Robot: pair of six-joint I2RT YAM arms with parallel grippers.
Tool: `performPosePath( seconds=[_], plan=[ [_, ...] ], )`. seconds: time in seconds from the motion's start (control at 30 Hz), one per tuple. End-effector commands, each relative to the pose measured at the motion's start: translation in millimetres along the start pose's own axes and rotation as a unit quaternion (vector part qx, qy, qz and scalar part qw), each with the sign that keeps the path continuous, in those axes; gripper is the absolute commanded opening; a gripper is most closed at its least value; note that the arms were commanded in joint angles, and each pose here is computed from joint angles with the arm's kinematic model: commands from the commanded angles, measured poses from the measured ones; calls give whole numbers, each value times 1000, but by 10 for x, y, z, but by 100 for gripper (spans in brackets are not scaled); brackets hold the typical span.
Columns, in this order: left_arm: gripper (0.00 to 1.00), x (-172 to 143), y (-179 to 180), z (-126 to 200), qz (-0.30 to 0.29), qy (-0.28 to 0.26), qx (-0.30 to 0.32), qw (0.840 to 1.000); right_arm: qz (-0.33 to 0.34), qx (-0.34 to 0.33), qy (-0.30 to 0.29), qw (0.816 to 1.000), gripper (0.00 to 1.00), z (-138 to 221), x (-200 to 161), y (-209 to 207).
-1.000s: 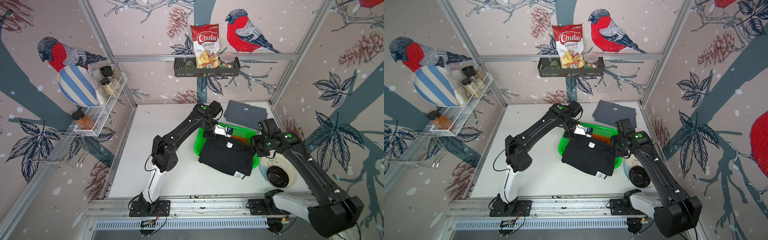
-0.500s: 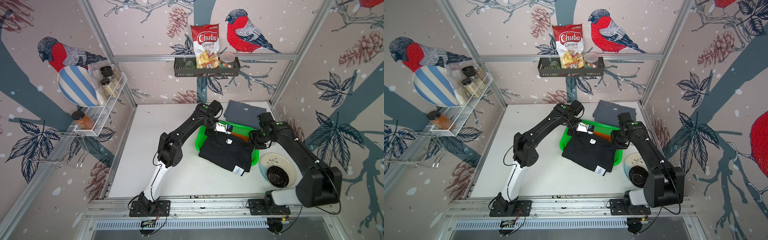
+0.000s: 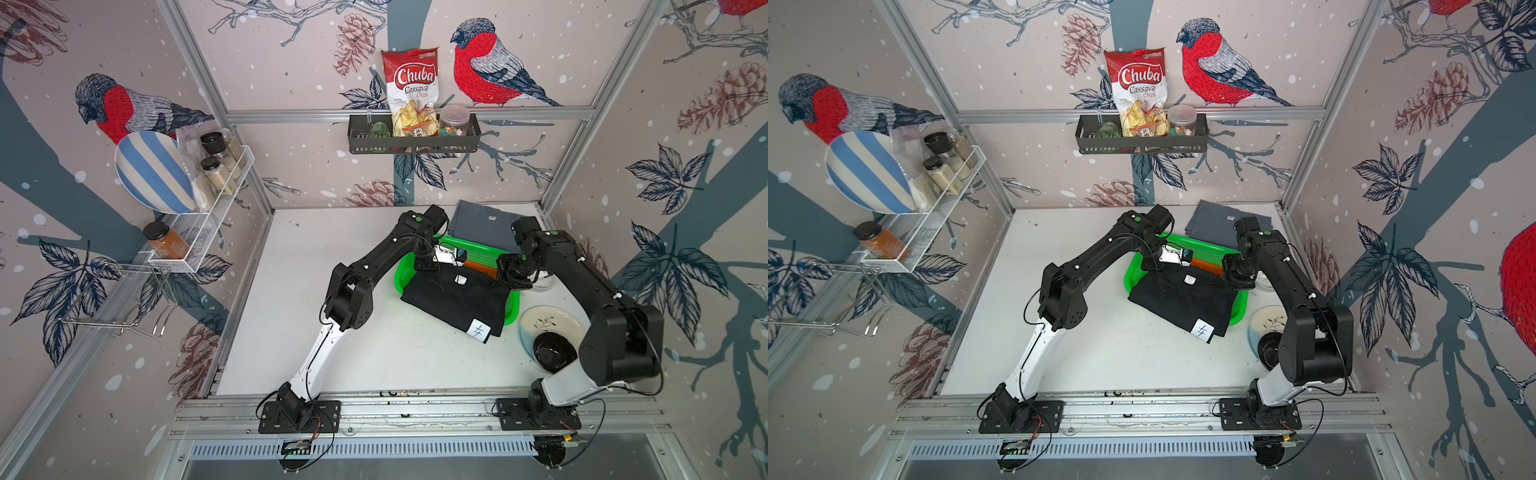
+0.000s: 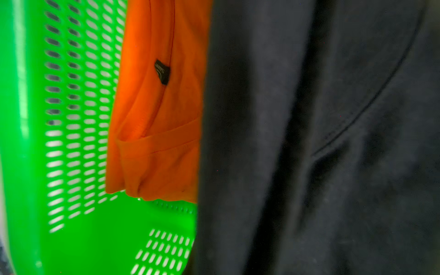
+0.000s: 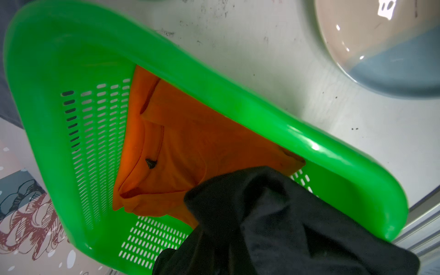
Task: Put the folded t-shirts into the basket
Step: Place the T-shirt in the bin.
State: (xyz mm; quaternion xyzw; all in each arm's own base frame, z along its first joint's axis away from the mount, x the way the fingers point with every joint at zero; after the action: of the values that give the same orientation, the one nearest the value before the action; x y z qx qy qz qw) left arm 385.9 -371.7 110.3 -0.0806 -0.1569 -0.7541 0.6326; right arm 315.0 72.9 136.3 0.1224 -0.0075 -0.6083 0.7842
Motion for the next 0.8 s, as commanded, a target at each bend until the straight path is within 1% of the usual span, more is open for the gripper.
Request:
performPosePath(
  seconds=[0.0, 0.2, 0.33, 0.47, 0.77],
  plan=[
    [0, -149, 66, -77, 24, 25, 14, 999, 6, -50, -50, 997, 0, -74, 190, -145],
    [0, -131, 218, -79, 11, 27, 47, 998, 5, -66, -46, 997, 0, -201, 204, -78],
    [0, -131, 341, -90, 0, 37, 69, 997, 5, -66, -45, 997, 0, -195, 213, 17],
    [0, -136, 457, -103, 2, 44, 91, 995, 6, -71, -45, 996, 0, -200, 227, 54],
    [0, -98, 503, -133, 6, 33, 98, 995, 3, -67, -43, 997, 0, -206, 284, 110]
  ],
)
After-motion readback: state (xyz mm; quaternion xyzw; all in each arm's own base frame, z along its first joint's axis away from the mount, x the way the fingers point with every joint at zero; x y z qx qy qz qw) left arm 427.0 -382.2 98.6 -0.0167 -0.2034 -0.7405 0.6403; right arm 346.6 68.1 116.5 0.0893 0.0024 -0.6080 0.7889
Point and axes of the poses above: each gripper's point midway between its finger pads, its own z axis back along the fingers, its own y axis along the line the jaws close on, x = y × z, the point moved 1 cm from there along z, back along the fingers, and after that the axes turned 2 degrees about z, right-handed, at the moved point
